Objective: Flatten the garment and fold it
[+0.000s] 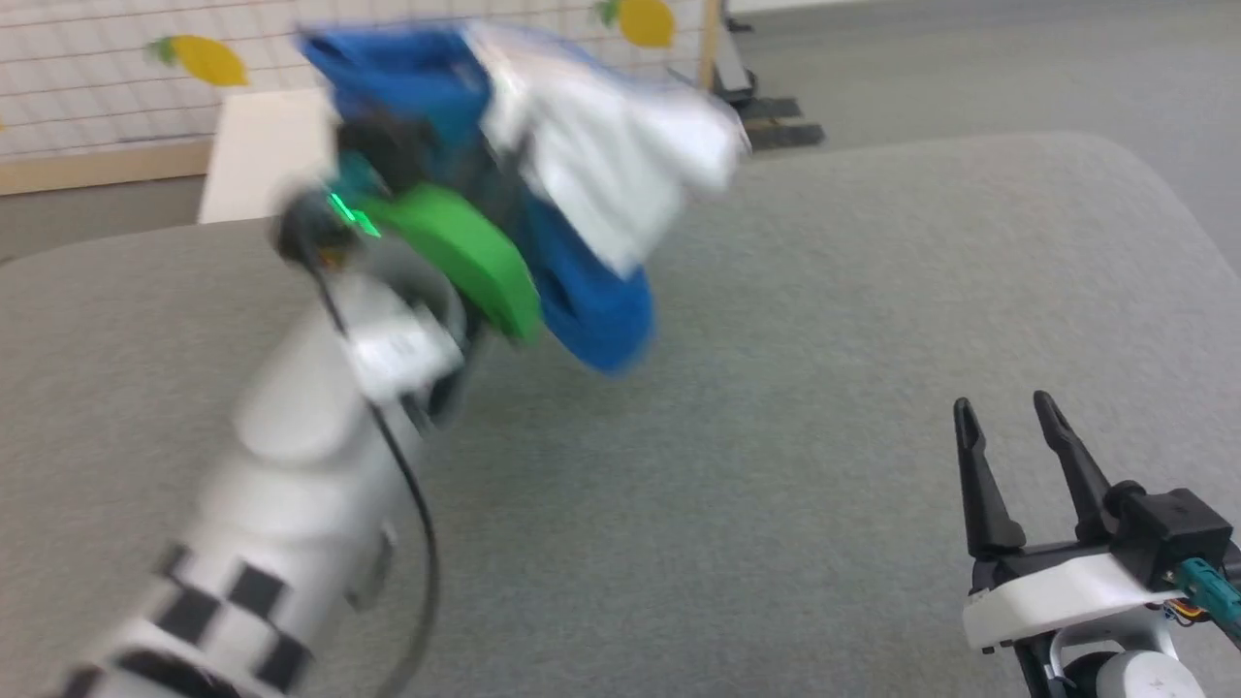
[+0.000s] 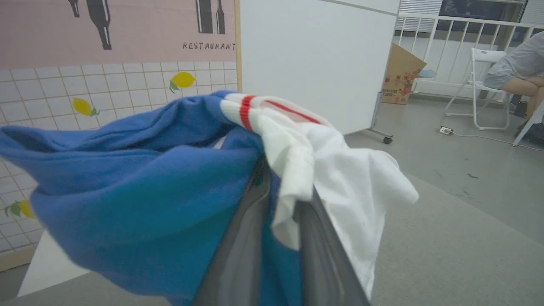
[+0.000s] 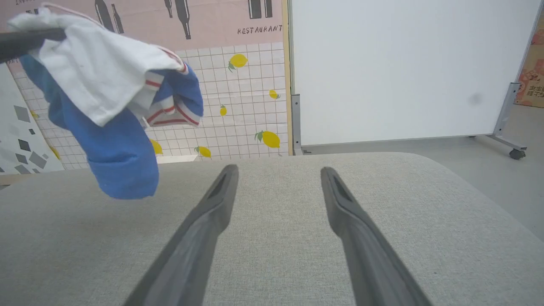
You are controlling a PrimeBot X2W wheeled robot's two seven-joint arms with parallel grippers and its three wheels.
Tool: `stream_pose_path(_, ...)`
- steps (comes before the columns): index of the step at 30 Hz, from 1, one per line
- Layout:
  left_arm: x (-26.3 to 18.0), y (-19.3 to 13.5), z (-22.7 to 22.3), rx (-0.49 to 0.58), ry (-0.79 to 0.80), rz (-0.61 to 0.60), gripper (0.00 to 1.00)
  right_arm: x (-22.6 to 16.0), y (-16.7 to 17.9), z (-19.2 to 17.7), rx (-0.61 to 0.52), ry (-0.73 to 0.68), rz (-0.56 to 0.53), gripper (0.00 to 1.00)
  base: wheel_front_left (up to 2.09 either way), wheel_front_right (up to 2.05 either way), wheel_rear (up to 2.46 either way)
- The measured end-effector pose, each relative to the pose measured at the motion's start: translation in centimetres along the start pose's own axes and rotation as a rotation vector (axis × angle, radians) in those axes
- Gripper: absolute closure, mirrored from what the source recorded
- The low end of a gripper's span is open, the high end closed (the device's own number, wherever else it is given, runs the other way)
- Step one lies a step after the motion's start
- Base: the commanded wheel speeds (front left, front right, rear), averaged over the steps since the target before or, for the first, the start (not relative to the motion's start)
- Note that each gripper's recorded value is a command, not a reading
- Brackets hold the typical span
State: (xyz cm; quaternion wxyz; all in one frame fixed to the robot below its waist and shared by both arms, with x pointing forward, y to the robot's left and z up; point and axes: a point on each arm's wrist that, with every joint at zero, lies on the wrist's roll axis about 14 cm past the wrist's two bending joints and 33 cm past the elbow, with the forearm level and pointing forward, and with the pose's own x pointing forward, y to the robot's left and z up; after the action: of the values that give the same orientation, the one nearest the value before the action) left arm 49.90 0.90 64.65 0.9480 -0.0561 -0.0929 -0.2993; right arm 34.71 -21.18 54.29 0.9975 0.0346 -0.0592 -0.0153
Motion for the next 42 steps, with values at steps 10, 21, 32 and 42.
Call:
stream_pose_path(10,-9.1,-5.4,-20.2,-0.252,0.47,0.001,1.0,0.5,-1.0,-3.1,0.008,0.084,-0.036,0.0,0.0,0.0,0.0)
stream_pose_path(21,-8.8,-5.2,-15.7,-0.239,0.291,0.035,0.0,1.4,0.8,-3.6,0.015,0.091,0.021,0.0,0.0,0.0,0.0)
stream_pose_path(32,-10.9,0.5,-4.6,-0.123,-0.035,0.224,0.0,1.3,2.3,-1.6,0.011,0.041,0.071,0.0,0.0,0.0,0.0)
stream_pose_path(42,-19.9,6.8,-5.1,-0.032,0.01,0.485,0.0,0.7,3.9,-0.5,-0.007,0.029,0.124,0.0,0.0,0.0,0.0)
